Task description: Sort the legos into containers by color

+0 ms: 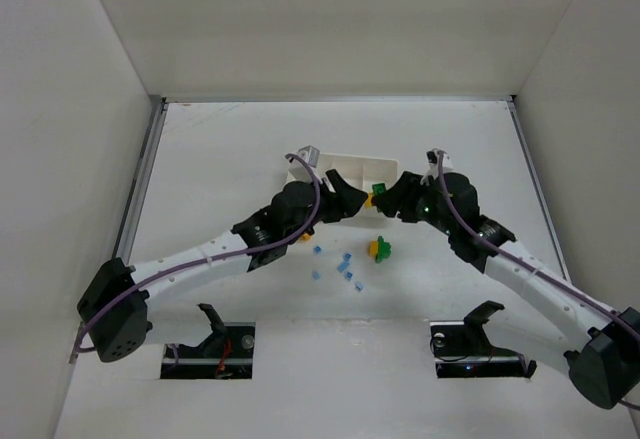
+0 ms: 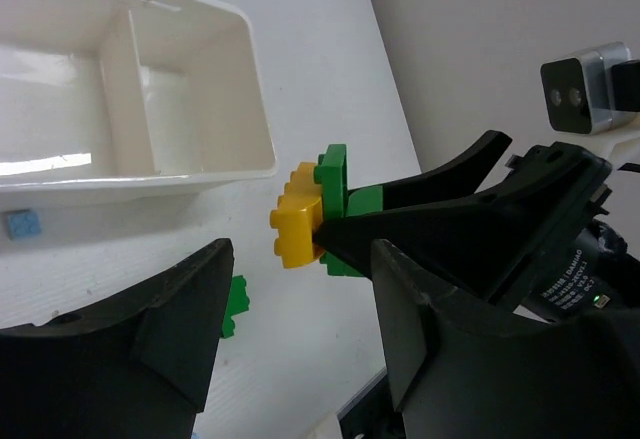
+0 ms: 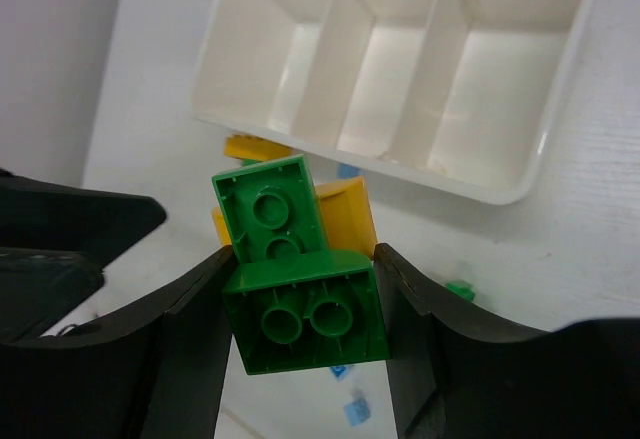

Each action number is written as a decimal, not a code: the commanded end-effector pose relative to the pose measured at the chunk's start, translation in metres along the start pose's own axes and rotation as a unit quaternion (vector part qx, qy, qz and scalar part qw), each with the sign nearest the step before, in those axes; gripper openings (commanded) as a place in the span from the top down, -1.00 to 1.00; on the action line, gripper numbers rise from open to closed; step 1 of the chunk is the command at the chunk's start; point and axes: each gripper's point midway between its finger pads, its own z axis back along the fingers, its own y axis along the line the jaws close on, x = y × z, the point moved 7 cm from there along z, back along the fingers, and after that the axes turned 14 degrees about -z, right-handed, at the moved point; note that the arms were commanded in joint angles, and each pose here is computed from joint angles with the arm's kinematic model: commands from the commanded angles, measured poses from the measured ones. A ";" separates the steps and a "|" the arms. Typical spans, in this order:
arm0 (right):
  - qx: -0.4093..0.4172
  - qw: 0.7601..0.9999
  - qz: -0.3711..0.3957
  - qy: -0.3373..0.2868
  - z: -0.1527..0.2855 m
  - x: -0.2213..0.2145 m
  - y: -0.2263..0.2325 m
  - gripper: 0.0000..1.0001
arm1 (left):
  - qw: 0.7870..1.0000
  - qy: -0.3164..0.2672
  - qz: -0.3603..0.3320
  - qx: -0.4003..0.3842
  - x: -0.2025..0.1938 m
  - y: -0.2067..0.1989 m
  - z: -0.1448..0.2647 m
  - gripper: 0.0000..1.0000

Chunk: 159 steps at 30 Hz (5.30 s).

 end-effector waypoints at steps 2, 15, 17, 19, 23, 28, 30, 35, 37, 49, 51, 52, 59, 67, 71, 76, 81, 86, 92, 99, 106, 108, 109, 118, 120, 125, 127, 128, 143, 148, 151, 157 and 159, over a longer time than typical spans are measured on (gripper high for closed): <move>0.103 0.994 -0.029 -0.006 0.007 0.015 0.029 0.50 | 0.999 -0.023 0.032 -0.022 0.017 -0.009 0.005 -0.07; 0.129 0.990 -0.043 0.026 -0.010 0.011 0.031 0.49 | 0.997 -0.010 0.061 -0.044 0.019 0.002 -0.016 0.03; 0.131 0.990 -0.046 0.028 -0.012 0.009 0.030 0.49 | 0.997 -0.006 0.068 -0.038 0.017 0.006 -0.019 0.06; 0.132 0.990 -0.047 0.028 -0.014 0.009 0.029 0.49 | 0.997 -0.006 0.069 -0.035 0.016 0.009 -0.021 0.08; 0.134 0.989 -0.049 0.029 -0.018 0.009 0.027 0.49 | 0.997 -0.002 0.068 -0.033 0.013 0.010 -0.024 0.18; 0.136 0.989 -0.050 0.033 -0.021 0.008 0.024 0.49 | 0.997 -0.001 0.067 -0.032 0.011 0.009 -0.027 0.36; 0.137 0.989 -0.053 0.032 -0.021 0.008 0.021 0.48 | 0.997 0.002 0.067 -0.034 0.010 0.008 -0.028 0.46; 0.146 0.987 -0.060 0.033 -0.018 0.008 0.017 0.48 | 0.997 -0.001 0.067 -0.026 0.009 0.010 -0.027 0.73; 0.151 0.986 -0.063 0.032 -0.016 0.009 0.017 0.48 | 0.998 -0.007 0.065 -0.017 0.010 0.015 -0.026 0.77; 0.189 0.977 -0.095 0.015 -0.013 0.025 0.014 0.49 | 0.999 -0.006 0.044 0.006 0.006 0.033 -0.026 0.87; 0.194 0.975 -0.103 0.013 -0.014 0.028 0.013 0.49 | 0.999 -0.004 0.039 0.009 0.005 0.036 -0.027 0.87; 0.196 0.975 -0.106 0.013 -0.014 0.028 0.012 0.49 | 0.999 -0.002 0.036 0.011 0.004 0.037 -0.027 0.87; 0.192 0.975 -0.115 0.011 -0.020 0.030 0.008 0.50 | 0.999 0.000 0.036 0.017 0.003 0.042 -0.030 0.88; 0.118 0.989 -0.081 -0.026 -0.035 0.038 0.001 0.48 | 0.997 -0.034 0.047 0.043 0.027 0.061 -0.015 0.87; 0.069 0.996 -0.041 -0.036 -0.053 0.036 0.006 0.45 | 0.994 -0.060 0.058 0.073 0.039 0.082 0.002 0.86; 0.045 0.998 -0.021 -0.029 -0.082 0.033 0.018 0.42 | 0.988 -0.087 0.068 0.111 0.050 0.103 0.021 0.84; 0.000 1.000 -0.005 -0.031 -0.119 0.035 0.016 0.29 | 0.987 -0.089 0.071 0.110 0.050 0.108 0.029 0.82; -0.013 1.000 -0.004 -0.026 -0.144 0.039 0.018 0.11 | 0.989 -0.082 0.072 0.102 0.047 0.108 0.031 0.82; -0.030 0.999 0.000 -0.028 -0.157 0.038 0.016 -0.26 | 0.991 -0.069 0.073 0.091 0.044 0.107 0.030 0.81; -0.023 0.999 0.004 -0.036 -0.152 0.043 0.022 -0.51 | 0.992 -0.055 0.078 0.081 0.040 0.106 0.025 0.81; 0.086 0.996 0.032 -0.022 -0.097 0.028 0.053 0.04 | 0.992 -0.043 0.096 0.067 0.043 0.103 0.020 0.81; 0.162 0.986 0.037 0.013 -0.080 0.015 0.067 0.00 | 0.992 -0.029 0.106 0.056 0.042 0.101 0.015 0.81; 0.194 0.980 0.035 0.038 -0.074 0.006 0.072 -0.07 | 0.992 -0.022 0.111 0.050 0.041 0.099 0.013 0.81; 0.222 0.971 0.007 0.087 -0.075 -0.017 0.068 -0.44 | 0.992 -0.017 0.121 0.031 0.039 0.091 0.011 0.81; 0.219 0.971 0.006 0.094 -0.076 -0.020 0.067 -0.41 | 0.992 -0.016 0.120 0.028 0.038 0.089 0.011 0.81; 0.209 0.972 0.006 0.105 -0.080 -0.026 0.062 -0.34 | 0.993 -0.019 0.117 0.016 0.040 0.083 0.009 0.82; 0.204 0.972 0.006 0.113 -0.083 -0.030 0.061 -0.33 | 0.993 -0.019 0.117 0.013 0.040 0.082 0.009 0.82; 0.200 0.973 0.005 0.115 -0.085 -0.031 0.060 -0.30 | 0.993 -0.018 0.117 0.013 0.040 0.081 0.008 0.82; 0.194 0.974 -0.003 0.120 -0.092 -0.035 0.058 0.39 | 0.993 -0.016 0.113 0.013 0.037 0.082 0.008 0.82; 0.204 0.972 -0.012 0.117 -0.085 -0.032 0.063 0.57 | 0.993 -0.016 0.111 0.021 0.035 0.086 0.007 0.82; 0.214 0.972 -0.024 0.098 -0.078 -0.018 0.063 0.60 | 0.993 -0.015 0.111 0.027 0.033 0.091 0.008 0.83; 0.229 0.969 -0.043 0.083 -0.070 0.000 0.060 0.60 | 0.993 -0.017 0.110 0.032 0.033 0.094 0.008 0.84; 0.229 0.969 -0.047 0.081 -0.070 0.003 0.059 0.60 | 0.993 -0.019 0.109 0.033 0.034 0.095 0.009 0.84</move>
